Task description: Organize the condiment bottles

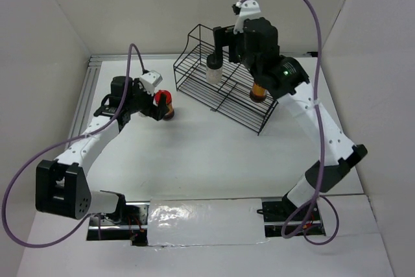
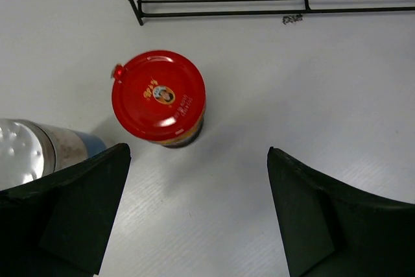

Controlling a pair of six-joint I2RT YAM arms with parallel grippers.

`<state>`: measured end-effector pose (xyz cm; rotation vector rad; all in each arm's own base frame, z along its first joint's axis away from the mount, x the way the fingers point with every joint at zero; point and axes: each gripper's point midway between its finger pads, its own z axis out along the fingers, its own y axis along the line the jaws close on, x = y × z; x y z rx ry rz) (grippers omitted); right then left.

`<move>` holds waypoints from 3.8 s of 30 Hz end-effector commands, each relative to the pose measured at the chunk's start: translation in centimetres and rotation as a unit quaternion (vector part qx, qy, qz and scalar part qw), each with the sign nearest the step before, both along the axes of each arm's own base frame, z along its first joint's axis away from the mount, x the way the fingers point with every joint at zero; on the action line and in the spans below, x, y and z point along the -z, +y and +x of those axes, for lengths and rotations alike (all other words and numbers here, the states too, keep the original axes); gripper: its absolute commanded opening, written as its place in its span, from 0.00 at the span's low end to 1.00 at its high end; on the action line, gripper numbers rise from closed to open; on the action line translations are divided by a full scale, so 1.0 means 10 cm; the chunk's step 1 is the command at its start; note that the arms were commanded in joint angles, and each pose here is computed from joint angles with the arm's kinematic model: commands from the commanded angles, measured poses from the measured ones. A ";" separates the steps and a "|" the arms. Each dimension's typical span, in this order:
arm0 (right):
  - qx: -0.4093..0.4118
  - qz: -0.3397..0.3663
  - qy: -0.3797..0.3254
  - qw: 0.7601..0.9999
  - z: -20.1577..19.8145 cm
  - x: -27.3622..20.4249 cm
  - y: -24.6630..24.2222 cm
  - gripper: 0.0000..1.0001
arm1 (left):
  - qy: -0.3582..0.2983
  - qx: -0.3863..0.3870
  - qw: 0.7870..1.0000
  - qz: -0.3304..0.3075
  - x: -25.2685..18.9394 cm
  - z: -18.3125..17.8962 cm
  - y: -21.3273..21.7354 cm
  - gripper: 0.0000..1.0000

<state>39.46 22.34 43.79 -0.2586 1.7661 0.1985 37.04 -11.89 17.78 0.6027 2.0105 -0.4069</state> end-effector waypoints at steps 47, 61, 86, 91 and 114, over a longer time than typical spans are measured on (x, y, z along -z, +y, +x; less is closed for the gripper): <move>0.116 -0.019 0.022 0.993 -0.32 0.30 -0.90 1.00 | -0.014 0.090 0.996 0.014 -0.84 0.48 -0.64 0.00; 0.221 0.025 0.055 0.973 -0.48 0.59 -1.94 1.00 | -0.127 0.235 0.963 -0.031 -2.25 0.15 -1.84 0.00; 0.242 0.029 0.079 0.967 -0.55 0.82 -2.14 1.00 | -0.161 0.229 0.959 -0.044 -1.89 0.72 -2.84 0.00; 0.241 0.027 0.079 0.967 -0.55 0.81 -2.15 1.00 | -0.165 0.217 0.962 -0.031 -1.78 0.83 -2.89 0.00; 0.227 0.021 0.081 0.970 -0.52 0.82 -2.12 1.00 | -0.136 0.224 0.965 -0.017 -1.38 0.89 -3.03 0.84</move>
